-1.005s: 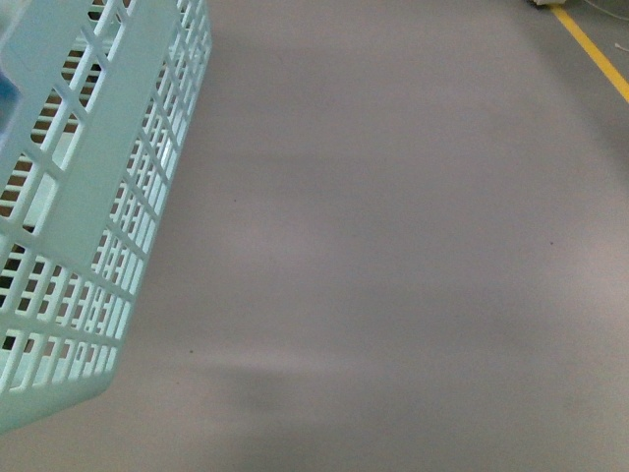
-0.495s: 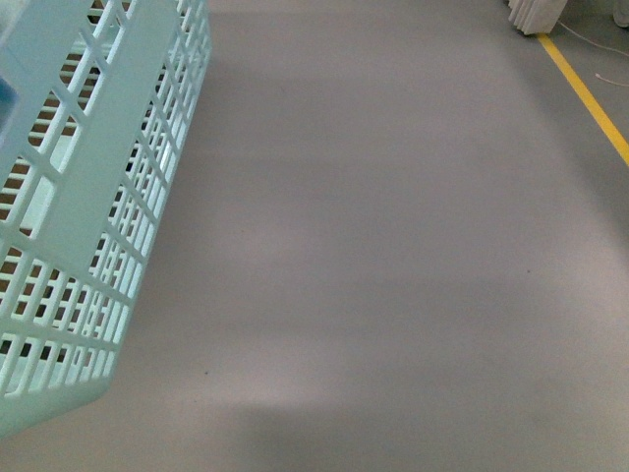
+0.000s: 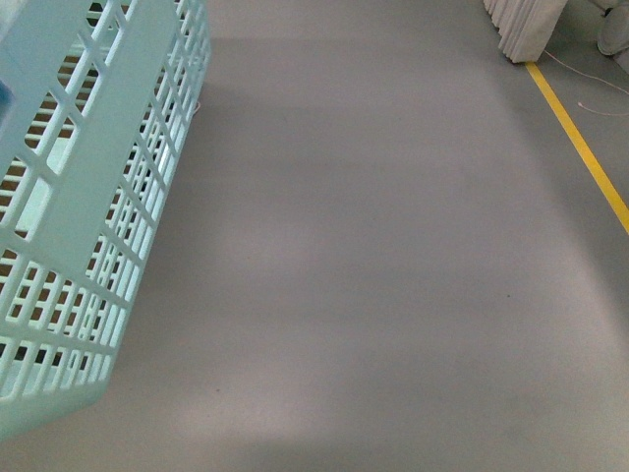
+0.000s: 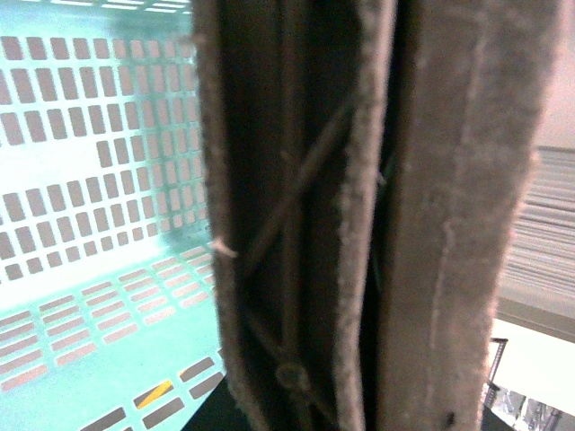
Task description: Pick lemon and mango into basket
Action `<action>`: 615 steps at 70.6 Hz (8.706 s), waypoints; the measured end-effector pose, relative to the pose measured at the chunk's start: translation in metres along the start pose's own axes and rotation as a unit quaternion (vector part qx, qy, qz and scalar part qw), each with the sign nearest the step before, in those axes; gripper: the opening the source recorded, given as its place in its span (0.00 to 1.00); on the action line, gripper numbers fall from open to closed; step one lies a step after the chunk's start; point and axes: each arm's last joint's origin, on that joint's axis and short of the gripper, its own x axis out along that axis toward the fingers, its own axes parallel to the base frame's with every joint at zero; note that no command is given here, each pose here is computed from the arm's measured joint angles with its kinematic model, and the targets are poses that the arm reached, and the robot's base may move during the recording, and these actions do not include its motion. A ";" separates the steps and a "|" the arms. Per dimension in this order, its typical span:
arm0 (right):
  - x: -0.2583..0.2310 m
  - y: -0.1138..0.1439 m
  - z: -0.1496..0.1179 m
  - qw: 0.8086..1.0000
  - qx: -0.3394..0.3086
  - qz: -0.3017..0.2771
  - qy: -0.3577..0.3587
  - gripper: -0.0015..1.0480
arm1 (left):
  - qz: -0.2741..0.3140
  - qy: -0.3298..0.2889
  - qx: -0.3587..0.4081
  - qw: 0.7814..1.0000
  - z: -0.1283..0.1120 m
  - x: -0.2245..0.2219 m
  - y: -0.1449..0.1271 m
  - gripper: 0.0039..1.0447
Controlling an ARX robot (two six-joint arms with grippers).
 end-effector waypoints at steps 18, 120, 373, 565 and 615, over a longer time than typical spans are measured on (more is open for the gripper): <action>0.000 0.000 0.000 1.000 0.000 0.000 0.000 0.92 | 0.000 0.000 0.000 1.000 0.000 0.000 0.000 0.15; 0.000 0.000 0.000 1.000 0.000 -0.001 0.000 0.92 | -0.001 0.003 0.001 1.000 -0.001 0.000 -0.001 0.15; 0.000 0.000 0.000 1.000 0.000 0.005 0.000 0.92 | 0.000 -0.008 0.001 1.000 0.001 0.000 -0.001 0.15; 0.315 -0.121 -0.216 0.831 0.234 -0.184 0.469 0.92 | -0.034 0.357 0.423 0.832 -0.159 0.055 -0.029 0.15; 0.289 -0.138 -0.148 0.862 0.263 -0.145 0.408 0.56 | -0.034 0.358 0.423 0.832 -0.160 0.055 -0.029 0.15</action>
